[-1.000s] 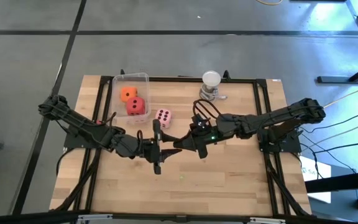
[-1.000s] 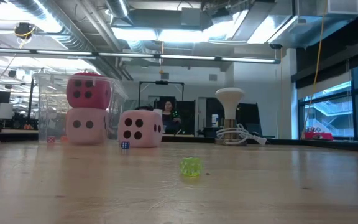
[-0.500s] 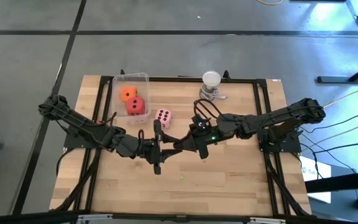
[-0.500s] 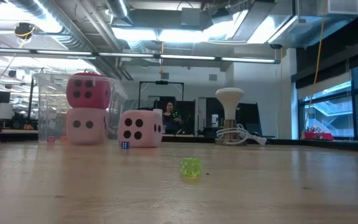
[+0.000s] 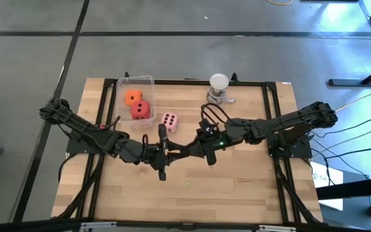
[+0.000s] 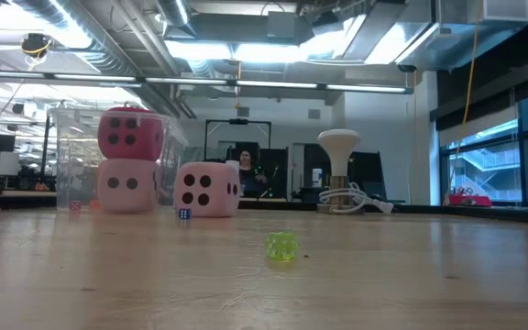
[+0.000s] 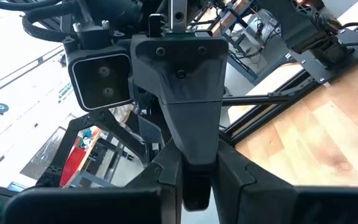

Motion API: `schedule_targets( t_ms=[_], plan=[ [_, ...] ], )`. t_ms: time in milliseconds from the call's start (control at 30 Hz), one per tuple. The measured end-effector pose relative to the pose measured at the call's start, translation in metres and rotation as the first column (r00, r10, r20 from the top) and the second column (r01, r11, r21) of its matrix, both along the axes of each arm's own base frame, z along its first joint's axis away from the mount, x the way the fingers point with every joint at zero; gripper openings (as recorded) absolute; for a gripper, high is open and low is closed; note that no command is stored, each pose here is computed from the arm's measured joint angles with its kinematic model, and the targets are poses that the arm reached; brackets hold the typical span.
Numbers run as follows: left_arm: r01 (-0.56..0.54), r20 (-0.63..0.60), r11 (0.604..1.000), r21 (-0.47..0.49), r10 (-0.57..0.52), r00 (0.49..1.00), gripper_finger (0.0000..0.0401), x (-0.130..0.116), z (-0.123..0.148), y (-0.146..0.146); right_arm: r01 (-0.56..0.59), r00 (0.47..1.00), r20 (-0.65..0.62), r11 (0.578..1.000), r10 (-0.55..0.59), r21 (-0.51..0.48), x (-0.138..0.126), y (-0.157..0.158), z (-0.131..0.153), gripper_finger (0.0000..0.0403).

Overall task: Pick & Place Dice
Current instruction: Put the small blue dice into the transparent bin

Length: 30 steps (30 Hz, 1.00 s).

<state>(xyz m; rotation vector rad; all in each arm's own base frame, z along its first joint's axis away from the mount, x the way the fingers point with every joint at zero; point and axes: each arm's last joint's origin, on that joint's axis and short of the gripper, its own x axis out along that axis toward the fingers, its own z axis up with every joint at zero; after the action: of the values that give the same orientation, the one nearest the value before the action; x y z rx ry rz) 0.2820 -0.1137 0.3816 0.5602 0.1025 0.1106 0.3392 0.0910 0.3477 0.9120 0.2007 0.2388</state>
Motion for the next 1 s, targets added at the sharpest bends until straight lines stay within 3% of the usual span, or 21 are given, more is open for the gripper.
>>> schedule_targets(
  t_ms=[100, 167, 333, 500, 1000],
  plan=[
    [0.001, 0.000, 1.000, 0.001, -0.001, 1.000, 0.0050, 0.0000, 0.0000, 0.0000, 0.000, 1.000, -0.001, 1.000, 0.000, 0.000, 0.0000, 0.0001, -0.0001, 0.0058],
    [0.005, -0.001, 1.000, 0.004, -0.005, 1.000, 0.0030, 0.0001, 0.0000, 0.0000, -0.004, 1.000, -0.003, 1.000, 0.004, 0.000, -0.0001, 0.0002, -0.0003, 0.0087],
    [0.010, 0.005, 1.000, 0.001, -0.010, 1.000, 0.0028, 0.0001, 0.0006, -0.0003, 0.001, 1.000, -0.010, 1.000, -0.001, 0.002, 0.0001, 0.0000, -0.0011, 0.0172],
    [0.009, 0.005, 1.000, 0.001, -0.009, 1.000, 0.0028, 0.0001, 0.0007, -0.0002, 0.027, 1.000, -0.010, 1.000, -0.027, 0.000, 0.0004, -0.0007, -0.0012, 0.0221],
    [0.003, -0.034, 1.000, 0.021, -0.002, 0.999, 0.0028, 0.0018, -0.0054, -0.0008, 0.030, 0.998, 0.054, 0.999, -0.031, 0.022, 0.0006, -0.0013, 0.0067, 0.0230]
  ],
)
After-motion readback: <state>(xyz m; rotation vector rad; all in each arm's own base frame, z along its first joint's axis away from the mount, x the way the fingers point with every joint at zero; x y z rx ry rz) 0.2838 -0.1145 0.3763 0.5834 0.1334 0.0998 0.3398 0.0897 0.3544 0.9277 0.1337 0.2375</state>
